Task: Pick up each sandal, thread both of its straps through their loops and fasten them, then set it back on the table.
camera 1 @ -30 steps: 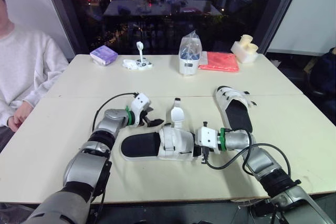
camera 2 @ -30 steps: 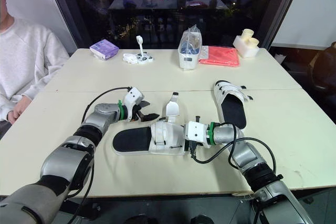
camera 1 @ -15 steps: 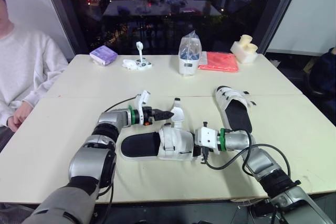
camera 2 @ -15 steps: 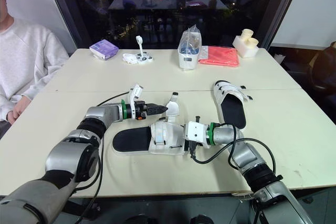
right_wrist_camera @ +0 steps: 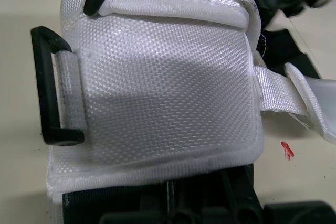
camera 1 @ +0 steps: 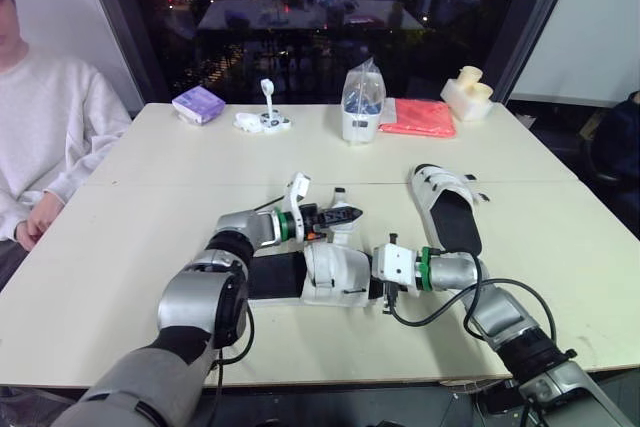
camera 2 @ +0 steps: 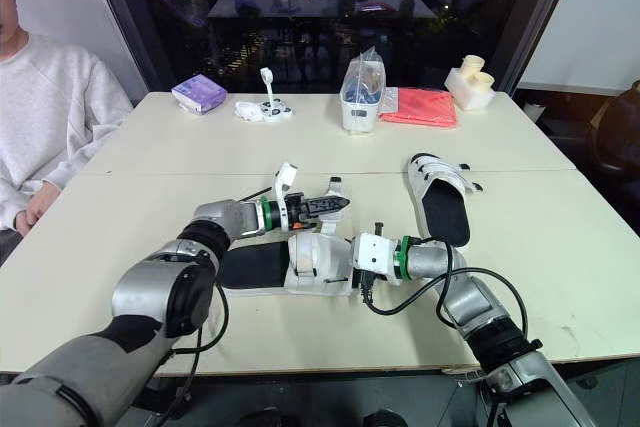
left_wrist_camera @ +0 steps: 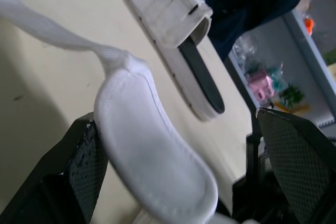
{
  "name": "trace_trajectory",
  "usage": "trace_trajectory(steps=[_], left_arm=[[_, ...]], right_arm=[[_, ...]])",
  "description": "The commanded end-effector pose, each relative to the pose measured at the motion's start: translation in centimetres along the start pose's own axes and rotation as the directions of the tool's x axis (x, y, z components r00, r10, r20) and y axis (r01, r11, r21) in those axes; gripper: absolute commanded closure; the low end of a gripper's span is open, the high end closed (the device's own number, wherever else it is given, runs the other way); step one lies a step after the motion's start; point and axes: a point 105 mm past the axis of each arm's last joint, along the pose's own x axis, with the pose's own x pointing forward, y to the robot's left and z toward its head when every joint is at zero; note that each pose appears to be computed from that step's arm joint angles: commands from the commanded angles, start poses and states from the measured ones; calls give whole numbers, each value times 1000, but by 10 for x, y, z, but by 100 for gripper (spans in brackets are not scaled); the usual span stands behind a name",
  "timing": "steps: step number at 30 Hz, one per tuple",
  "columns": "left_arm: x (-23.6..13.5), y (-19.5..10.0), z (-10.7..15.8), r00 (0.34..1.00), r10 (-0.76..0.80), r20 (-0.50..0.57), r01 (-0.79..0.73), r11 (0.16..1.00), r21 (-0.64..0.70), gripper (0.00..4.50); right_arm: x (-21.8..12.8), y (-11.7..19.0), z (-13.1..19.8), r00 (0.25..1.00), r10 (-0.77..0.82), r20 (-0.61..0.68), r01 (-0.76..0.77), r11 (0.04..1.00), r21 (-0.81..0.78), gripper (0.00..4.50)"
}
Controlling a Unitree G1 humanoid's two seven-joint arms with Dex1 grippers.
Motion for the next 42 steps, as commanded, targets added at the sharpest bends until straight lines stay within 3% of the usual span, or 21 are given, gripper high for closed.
trace_trajectory(steps=[1,9,24,27,33,39,42], left_arm=[[4,-10,20,997,-18,80,17,1000,10,8],[2,-23,41,973,-100,210,105,994,-16,8],[-2,-39,53,943,-212,259,233,971,-55,8],[-3,-38,53,943,-207,262,229,972,-57,128],[-5,-40,55,939,-222,263,241,969,-44,439],[-9,-55,43,929,-360,84,346,927,143,446],[-17,-64,33,901,-429,-57,424,849,316,446]], right_arm=[[-5,25,-37,985,72,-155,-59,994,89,450],[-7,26,-38,985,60,-164,-45,994,95,450],[-8,25,-38,985,51,-167,-35,994,99,450],[-9,25,-39,984,51,-168,-34,994,99,450],[-9,25,-39,984,50,-170,-34,995,99,450],[-11,24,-40,984,48,-173,-31,995,98,450],[-11,25,-40,984,48,-171,-31,994,100,450]])
